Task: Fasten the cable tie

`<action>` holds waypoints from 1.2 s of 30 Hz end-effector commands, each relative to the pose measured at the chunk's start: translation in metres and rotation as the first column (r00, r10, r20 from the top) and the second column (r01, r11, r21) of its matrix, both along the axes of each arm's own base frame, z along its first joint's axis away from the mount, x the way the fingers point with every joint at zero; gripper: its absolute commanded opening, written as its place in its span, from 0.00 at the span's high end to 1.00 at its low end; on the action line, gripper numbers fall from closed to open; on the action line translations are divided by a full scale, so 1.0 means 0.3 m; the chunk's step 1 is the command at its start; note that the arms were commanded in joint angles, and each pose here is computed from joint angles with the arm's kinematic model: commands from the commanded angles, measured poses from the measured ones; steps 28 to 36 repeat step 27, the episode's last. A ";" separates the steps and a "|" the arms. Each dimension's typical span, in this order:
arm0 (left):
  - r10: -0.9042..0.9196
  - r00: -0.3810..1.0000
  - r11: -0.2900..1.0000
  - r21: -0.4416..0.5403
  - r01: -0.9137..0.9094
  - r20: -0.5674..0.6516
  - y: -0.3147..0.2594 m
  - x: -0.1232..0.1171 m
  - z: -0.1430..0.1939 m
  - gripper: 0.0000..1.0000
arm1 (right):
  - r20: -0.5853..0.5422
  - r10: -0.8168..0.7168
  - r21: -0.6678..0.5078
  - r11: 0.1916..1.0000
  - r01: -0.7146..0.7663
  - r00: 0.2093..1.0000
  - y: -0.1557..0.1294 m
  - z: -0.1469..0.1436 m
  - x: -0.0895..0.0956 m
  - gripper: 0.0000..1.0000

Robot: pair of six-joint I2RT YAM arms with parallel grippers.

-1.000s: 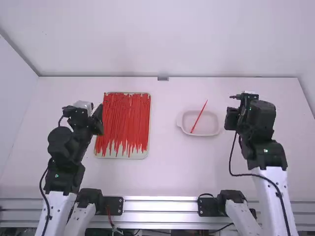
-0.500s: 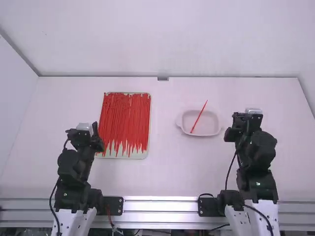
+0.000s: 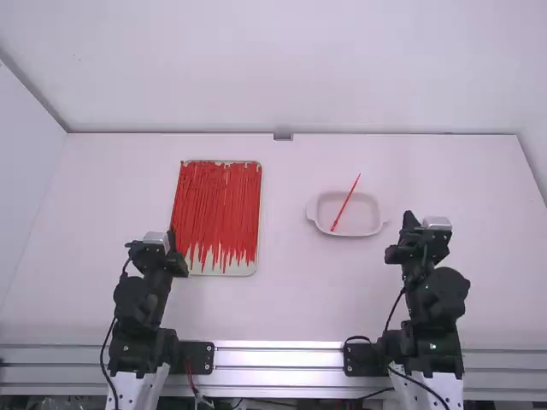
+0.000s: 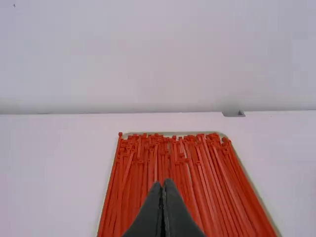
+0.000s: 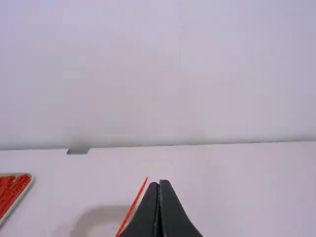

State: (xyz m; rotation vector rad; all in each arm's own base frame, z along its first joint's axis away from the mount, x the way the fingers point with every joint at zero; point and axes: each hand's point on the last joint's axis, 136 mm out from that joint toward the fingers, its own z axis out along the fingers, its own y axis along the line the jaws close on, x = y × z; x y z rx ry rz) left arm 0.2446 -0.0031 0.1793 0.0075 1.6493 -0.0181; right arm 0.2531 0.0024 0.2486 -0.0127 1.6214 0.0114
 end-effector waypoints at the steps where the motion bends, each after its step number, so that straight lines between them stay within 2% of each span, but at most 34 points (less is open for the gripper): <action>1: 0.016 1.000 1.000 0.007 -0.016 0.012 0.010 -0.002 -0.017 1.00 | 0.002 0.001 0.001 1.000 -0.001 1.000 0.001 -0.038 -0.010 1.00; 8: 0.016 1.000 1.000 0.008 -0.016 -0.026 0.010 0.003 -0.105 1.00 | 0.002 0.001 0.001 1.000 -0.001 1.000 0.001 -0.122 -0.026 1.00; 21: 0.016 1.000 1.000 0.008 -0.016 -0.026 0.010 0.003 -0.105 1.00 | -0.001 0.001 0.001 1.000 -0.001 1.000 0.001 -0.249 -0.034 1.00; 25: 0.016 1.000 1.000 0.008 -0.016 -0.026 0.010 0.003 -0.105 1.00 | -0.048 0.001 0.001 1.000 -0.001 0.999 0.001 -0.326 -0.026 1.00; 36: 0.016 1.000 1.000 0.008 -0.016 -0.026 0.010 0.003 -0.105 1.00 | -0.054 0.001 0.001 1.000 -0.001 0.999 0.001 -0.336 -0.025 1.00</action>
